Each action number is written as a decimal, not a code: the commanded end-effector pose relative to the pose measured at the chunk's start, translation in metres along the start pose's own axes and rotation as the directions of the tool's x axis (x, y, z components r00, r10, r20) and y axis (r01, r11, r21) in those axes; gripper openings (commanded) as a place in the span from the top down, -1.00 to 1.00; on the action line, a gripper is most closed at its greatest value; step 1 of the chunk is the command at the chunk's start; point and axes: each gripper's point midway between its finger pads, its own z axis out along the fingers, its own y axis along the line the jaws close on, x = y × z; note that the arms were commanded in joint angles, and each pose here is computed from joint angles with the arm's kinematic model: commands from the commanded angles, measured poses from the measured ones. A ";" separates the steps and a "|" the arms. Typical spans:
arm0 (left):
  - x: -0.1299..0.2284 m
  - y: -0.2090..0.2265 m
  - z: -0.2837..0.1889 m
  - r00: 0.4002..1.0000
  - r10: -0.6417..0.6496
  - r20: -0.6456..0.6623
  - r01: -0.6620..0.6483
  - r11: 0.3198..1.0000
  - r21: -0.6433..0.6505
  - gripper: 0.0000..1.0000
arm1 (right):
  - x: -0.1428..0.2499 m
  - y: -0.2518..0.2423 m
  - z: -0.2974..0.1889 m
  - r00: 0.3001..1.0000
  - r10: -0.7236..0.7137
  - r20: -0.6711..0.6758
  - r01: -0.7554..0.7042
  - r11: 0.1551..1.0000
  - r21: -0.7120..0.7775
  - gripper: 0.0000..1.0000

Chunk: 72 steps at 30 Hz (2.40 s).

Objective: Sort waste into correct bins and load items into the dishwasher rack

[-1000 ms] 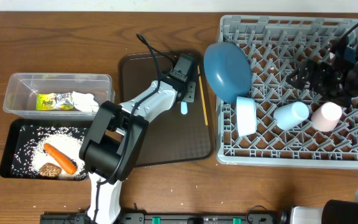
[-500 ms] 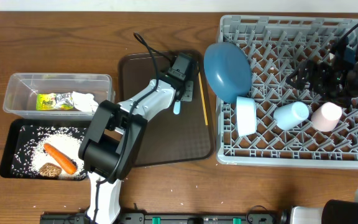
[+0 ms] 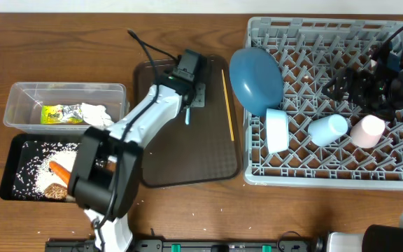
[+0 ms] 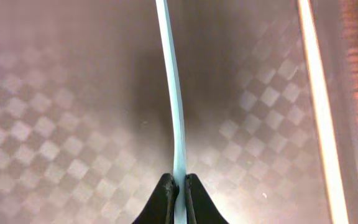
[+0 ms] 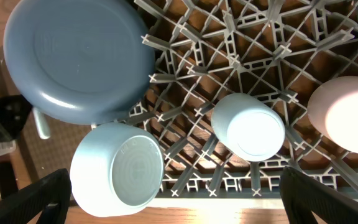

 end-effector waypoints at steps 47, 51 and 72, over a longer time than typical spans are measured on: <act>0.039 0.212 -0.253 0.850 -0.470 0.236 0.516 0.833 -0.198 -0.96 | 0.078 0.268 0.204 0.897 -0.431 0.101 0.432 0.902 0.015 -0.58; 0.051 0.217 -0.257 0.844 -0.491 0.216 0.532 0.818 -0.218 -0.96 | 0.083 0.272 0.261 0.899 -0.431 0.080 0.433 0.901 -0.002 -0.44; 0.051 0.217 -0.256 0.844 -0.492 0.213 0.532 0.818 -0.220 -0.96 | 0.123 0.240 0.341 0.906 -0.420 -0.057 0.423 0.903 0.074 0.78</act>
